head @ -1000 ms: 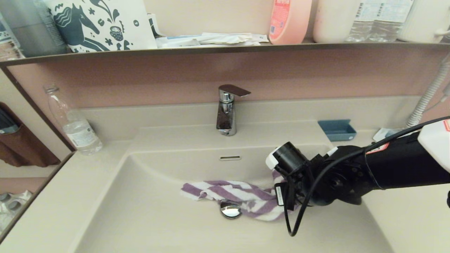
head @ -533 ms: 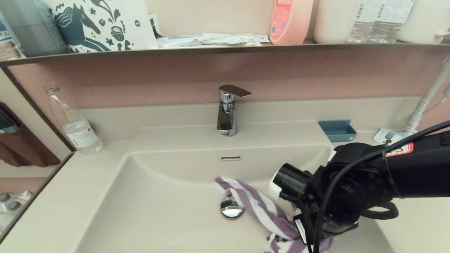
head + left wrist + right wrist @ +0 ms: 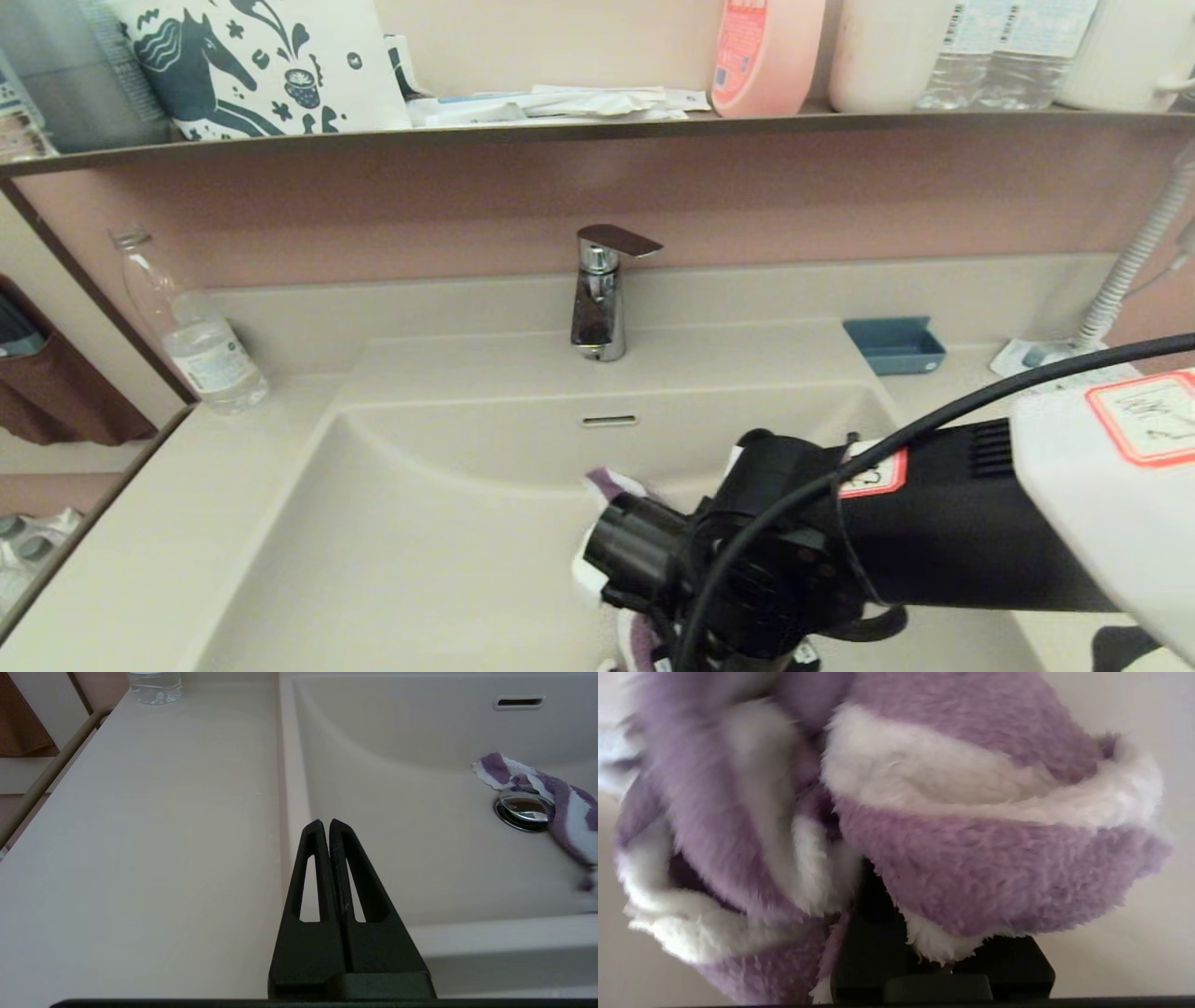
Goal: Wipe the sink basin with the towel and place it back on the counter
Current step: Wipe the sink
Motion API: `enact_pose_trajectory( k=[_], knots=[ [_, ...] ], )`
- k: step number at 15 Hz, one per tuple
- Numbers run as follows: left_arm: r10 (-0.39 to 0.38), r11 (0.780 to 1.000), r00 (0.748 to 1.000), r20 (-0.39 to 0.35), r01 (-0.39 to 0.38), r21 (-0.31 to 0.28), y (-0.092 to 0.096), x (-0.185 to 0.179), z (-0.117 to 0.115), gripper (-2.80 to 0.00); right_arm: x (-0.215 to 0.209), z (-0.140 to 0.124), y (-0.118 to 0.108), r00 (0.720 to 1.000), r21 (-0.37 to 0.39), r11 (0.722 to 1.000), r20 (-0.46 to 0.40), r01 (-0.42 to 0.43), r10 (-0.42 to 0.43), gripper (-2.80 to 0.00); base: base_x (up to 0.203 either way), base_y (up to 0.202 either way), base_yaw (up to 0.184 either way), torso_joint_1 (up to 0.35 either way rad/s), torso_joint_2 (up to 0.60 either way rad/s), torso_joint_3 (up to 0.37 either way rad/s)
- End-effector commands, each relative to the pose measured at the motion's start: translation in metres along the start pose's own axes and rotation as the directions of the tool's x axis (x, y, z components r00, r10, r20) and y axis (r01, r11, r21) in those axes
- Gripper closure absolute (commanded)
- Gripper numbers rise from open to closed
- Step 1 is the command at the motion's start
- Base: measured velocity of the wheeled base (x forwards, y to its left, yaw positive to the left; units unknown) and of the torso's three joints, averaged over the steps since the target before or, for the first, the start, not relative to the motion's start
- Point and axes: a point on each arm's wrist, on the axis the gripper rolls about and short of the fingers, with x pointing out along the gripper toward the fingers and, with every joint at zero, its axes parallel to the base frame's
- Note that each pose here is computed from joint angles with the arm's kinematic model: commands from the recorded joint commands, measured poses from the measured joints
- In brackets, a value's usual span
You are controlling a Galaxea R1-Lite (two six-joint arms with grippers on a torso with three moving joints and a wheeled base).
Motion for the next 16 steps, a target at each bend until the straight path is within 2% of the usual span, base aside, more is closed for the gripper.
enact_pose_trajectory(
  k=[1, 4, 5, 7, 10, 13, 15, 16],
  knots=[
    [0.0, 1.0, 1.0, -0.002, 0.0, 0.0, 0.0, 0.0, 0.0, 0.0, 0.011, 0.008, 0.04, 0.997, -0.035, 0.997, 0.033, -0.063, 0.064, 0.0, 0.0, 0.0, 0.0, 0.0, 0.0, 0.0],
    [0.001, 1.0, 1.0, -0.002, -0.001, 0.0, 0.0, 0.0, 0.0, 0.0, 0.012, 0.021, 0.083, 0.962, -0.081, 0.975, 0.166, -0.205, 0.216, 0.0, 0.0, 0.0, 0.0, 0.0, 0.0, 0.0],
    [0.001, 1.0, 1.0, -0.002, -0.001, 0.0, 0.0, 0.0, 0.0, 0.0, 0.011, 0.027, 0.09, 0.95, -0.095, 0.971, 0.206, -0.219, 0.235, 0.0, 0.0, 0.0, 0.0, 0.0, 0.0, 0.0],
    [0.0, 1.0, 1.0, -0.002, 0.0, 0.0, 0.0, 0.0, 0.0, 0.0, 0.017, 0.039, 0.098, 0.929, -0.086, 0.977, 0.303, -0.195, 0.212, 0.0, 0.0, 0.0, 0.0, 0.0, 0.0, 0.0],
    [0.0, 1.0, 1.0, -0.002, 0.0, 0.0, 0.0, 0.0, 0.0, 0.0, 0.022, 0.058, 0.099, 0.876, -0.061, 0.965, 0.409, -0.254, 0.256, 0.0, 0.0, 0.0, 0.0, 0.0, 0.0, 0.0],
    [0.0, 1.0, 1.0, -0.002, 0.0, 0.0, 0.0, 0.0, 0.0, 0.0, 0.025, 0.076, 0.095, 0.82, -0.064, 0.962, 0.51, -0.265, 0.26, 0.0, 0.0, 0.0, 0.0, 0.0, 0.0, 0.0],
    [0.0, 1.0, 1.0, -0.001, 0.0, 0.0, 0.0, 0.0, 0.0, 0.0, 0.034, 0.09, 0.088, 0.793, -0.061, 0.975, 0.571, -0.215, 0.21, 0.0, 0.0, 0.0, 0.0, 0.0, 0.0, 0.0],
    [0.0, 1.0, 1.0, 0.0, 0.0, 0.0, 0.0, 0.0, 0.0, 0.0, 0.043, 0.098, 0.082, 0.782, -0.022, 0.984, 0.605, -0.175, 0.153, 0.0, 0.0, 0.0, 0.0, 0.0, 0.0, 0.0]
  ],
)
